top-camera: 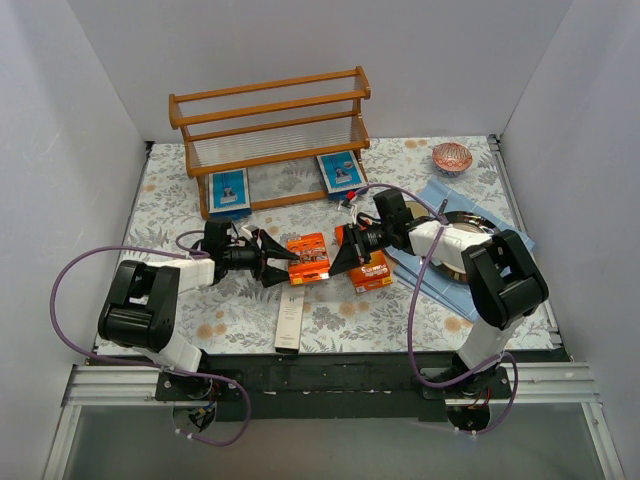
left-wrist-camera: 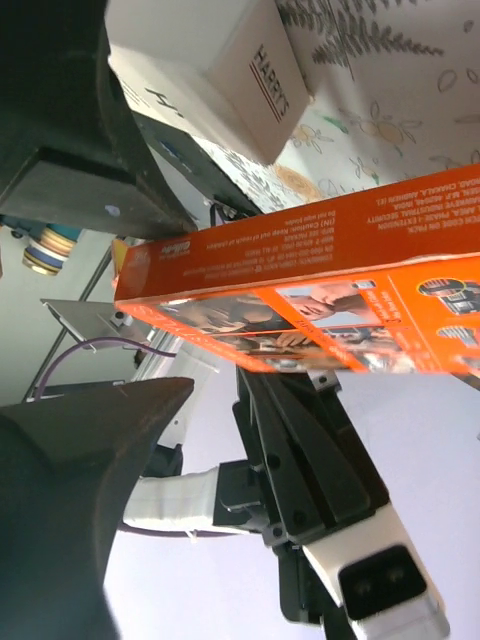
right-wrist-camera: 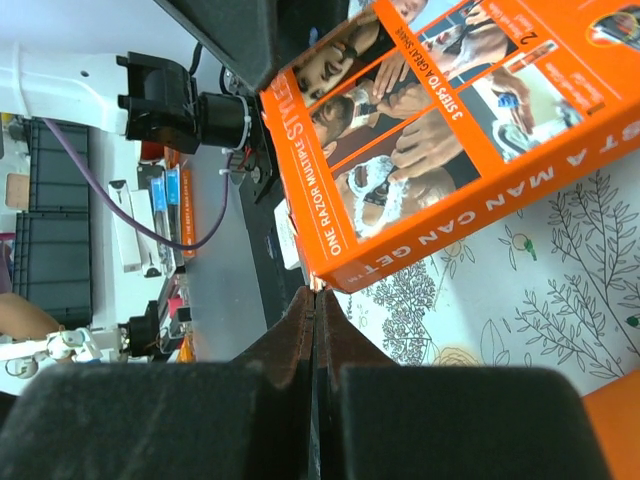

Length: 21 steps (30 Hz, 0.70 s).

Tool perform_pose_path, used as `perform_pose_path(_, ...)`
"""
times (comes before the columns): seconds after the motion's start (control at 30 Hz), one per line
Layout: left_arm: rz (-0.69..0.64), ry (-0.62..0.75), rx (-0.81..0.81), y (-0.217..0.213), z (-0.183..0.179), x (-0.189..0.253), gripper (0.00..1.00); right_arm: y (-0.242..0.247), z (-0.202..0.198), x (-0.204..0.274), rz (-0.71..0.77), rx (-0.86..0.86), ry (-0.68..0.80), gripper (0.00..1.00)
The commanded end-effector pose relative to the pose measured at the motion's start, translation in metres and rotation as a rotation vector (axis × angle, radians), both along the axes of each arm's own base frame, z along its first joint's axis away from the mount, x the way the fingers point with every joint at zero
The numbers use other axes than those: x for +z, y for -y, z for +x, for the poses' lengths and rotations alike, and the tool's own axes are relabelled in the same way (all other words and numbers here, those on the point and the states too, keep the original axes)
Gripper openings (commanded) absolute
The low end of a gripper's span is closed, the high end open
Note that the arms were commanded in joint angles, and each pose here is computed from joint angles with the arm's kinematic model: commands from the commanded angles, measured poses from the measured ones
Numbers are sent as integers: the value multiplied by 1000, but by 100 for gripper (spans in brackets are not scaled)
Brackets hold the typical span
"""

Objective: Place and organize the shaving razors onto the shelf

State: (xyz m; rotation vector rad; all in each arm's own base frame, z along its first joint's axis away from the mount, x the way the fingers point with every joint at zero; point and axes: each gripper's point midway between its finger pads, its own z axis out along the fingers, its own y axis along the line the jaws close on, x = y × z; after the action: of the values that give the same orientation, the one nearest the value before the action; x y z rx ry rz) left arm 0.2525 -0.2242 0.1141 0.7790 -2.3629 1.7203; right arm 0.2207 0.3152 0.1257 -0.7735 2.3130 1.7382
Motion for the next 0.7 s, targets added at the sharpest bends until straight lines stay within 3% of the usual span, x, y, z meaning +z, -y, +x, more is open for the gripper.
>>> perform_pose_path(0.0,-29,55,12,4,9,14,52,-6,1,2,-4,23,25,1)
perform_pose_path(0.23,-35,58,9,4,9,16,43,-7,2,-2,-15,25,35,1)
perform_pose_path(0.53,-15,93,-2,5,10,10,20,-10,4,1,-24,32,59,2)
perform_pose_path(0.57,-7,137,-12,5,10,14,16,-9,6,4,-29,28,79,9)
perform_pose_path(0.6,3,157,-11,3,11,14,13,-6,9,5,-68,20,103,22)
perform_pose_path(0.67,8,185,-22,0,8,20,11,1,17,18,-81,4,164,31)
